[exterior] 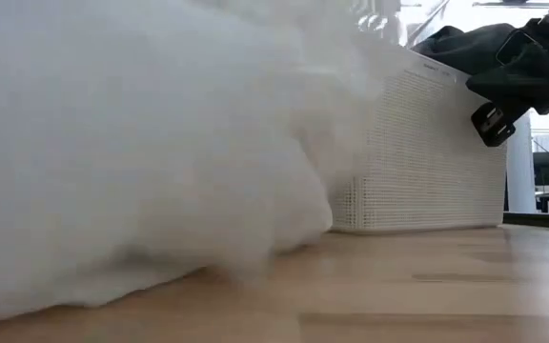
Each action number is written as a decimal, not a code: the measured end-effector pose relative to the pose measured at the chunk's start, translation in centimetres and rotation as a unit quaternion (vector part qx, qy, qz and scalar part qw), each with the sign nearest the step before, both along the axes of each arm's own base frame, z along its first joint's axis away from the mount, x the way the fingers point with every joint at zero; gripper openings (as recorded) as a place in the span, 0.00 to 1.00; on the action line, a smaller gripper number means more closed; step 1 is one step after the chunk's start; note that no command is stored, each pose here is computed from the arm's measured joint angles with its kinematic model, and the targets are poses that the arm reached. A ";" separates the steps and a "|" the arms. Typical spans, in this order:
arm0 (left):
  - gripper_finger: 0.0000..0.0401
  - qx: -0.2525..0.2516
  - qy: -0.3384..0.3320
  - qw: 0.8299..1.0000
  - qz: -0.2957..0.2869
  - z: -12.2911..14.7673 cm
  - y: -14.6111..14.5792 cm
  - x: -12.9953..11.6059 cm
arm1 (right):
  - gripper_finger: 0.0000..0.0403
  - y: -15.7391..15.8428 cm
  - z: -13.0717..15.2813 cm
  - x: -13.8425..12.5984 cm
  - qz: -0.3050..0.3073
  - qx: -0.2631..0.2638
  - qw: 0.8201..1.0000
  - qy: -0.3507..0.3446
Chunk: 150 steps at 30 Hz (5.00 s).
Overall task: Sort clothes
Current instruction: Put the right white shirt into the gray laundry organizer, then put the white shirt into the gray laundry organizer
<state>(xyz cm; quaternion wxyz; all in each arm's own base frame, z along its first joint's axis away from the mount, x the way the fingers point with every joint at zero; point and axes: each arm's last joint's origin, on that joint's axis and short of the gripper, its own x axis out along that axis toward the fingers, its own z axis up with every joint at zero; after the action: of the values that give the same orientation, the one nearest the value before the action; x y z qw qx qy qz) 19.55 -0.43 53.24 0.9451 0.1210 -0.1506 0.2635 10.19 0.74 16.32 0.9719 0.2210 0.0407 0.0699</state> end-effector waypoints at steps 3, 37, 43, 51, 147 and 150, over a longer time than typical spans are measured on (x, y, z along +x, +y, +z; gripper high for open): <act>0.00 0.015 -0.045 0.993 0.110 3.0 1.7 -5.3 | 0.00 0.0 0.0 0.0 0.000 0.000 1.000 0.000; 0.00 -0.101 -0.030 0.992 0.068 -4.1 9.9 -1.1 | 0.00 0.0 0.0 0.0 0.000 0.000 1.000 0.000; 0.00 -0.058 -0.014 0.975 0.213 -3.0 10.0 -6.6 | 0.00 0.0 0.0 0.0 0.000 0.000 1.000 0.000; 0.00 -0.186 0.166 0.951 0.182 -8.9 12.7 -5.2 | 0.00 0.0 0.0 0.0 0.000 0.000 1.000 0.000; 0.06 -0.223 0.376 0.846 -0.305 -21.0 -11.0 5.5 | 0.00 0.0 0.0 0.0 0.000 0.000 1.000 0.000; 0.06 -0.170 0.243 0.923 -0.247 -13.0 -6.9 2.5 | 0.00 0.0 0.0 0.0 0.000 0.000 1.000 -0.001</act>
<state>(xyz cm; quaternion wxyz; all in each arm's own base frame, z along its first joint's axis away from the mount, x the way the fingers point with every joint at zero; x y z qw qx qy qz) 22.05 -7.30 40.28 0.9942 -0.0218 0.1055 0.0054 10.18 0.74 16.34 0.9719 0.2210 0.0399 0.0703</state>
